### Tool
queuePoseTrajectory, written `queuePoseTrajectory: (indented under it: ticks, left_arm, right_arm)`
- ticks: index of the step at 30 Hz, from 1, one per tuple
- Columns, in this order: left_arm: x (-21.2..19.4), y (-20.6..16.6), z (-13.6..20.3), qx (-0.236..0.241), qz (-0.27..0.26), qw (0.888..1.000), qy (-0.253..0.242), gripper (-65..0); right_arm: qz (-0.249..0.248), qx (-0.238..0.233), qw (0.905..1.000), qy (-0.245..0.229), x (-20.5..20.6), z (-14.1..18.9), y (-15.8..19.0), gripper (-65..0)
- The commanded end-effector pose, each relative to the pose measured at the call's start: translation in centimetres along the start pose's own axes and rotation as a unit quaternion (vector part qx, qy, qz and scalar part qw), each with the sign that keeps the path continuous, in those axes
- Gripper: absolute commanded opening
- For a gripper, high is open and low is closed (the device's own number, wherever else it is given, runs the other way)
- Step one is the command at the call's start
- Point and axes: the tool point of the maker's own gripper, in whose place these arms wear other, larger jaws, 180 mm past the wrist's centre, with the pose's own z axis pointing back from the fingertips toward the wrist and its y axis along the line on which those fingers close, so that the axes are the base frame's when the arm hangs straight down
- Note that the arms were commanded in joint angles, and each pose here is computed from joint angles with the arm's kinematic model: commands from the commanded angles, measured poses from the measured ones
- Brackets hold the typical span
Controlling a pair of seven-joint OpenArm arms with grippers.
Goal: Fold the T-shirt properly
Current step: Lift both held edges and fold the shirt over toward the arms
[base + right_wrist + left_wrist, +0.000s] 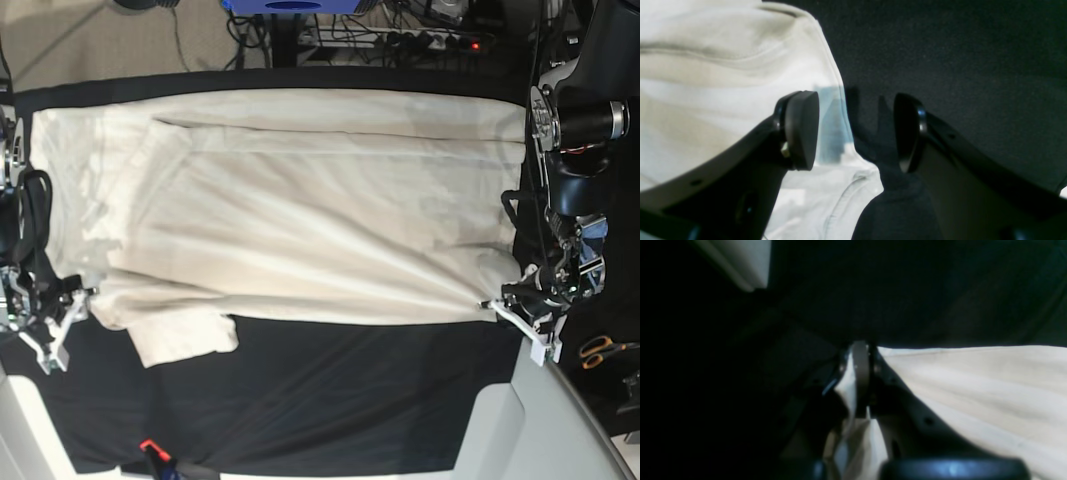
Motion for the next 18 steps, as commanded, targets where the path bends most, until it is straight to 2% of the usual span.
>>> queuePoseTrajectory:
  ticks: [1, 7, 9, 13, 18]
  left_arm:
    - [2.4, 0.7, 0.4, 0.005, -0.002, 1.0, -0.03, -65.0]
    - [1.6, 0.7, 0.4, 0.006, -0.001, 1.0, -0.024, -65.0]
    - [1.5, 0.8, 0.4, 0.006, -0.001, 1.0, -0.024, -65.0]
    - [1.5, 0.8, 0.4, 0.006, -0.001, 1.0, -0.023, -65.0]
    - [1.5, 0.8, 0.4, 0.006, -0.001, 1.0, -0.023, -65.0]
  right_arm:
    - [0.002, -0.011, 0.9996, -0.027, 2.4, 0.9, -1.4, -30.8]
    - [0.008, -0.009, 0.9998, -0.015, 1.1, 0.5, -1.0, -32.0]
    - [0.008, -0.008, 0.9998, -0.014, 1.0, 0.5, -1.0, -36.8]
    - [0.008, -0.007, 0.9999, -0.009, 0.3, 0.3, -0.8, -51.5]
    - [0.007, -0.009, 0.9995, -0.029, 0.8, 0.4, -1.1, -62.9]
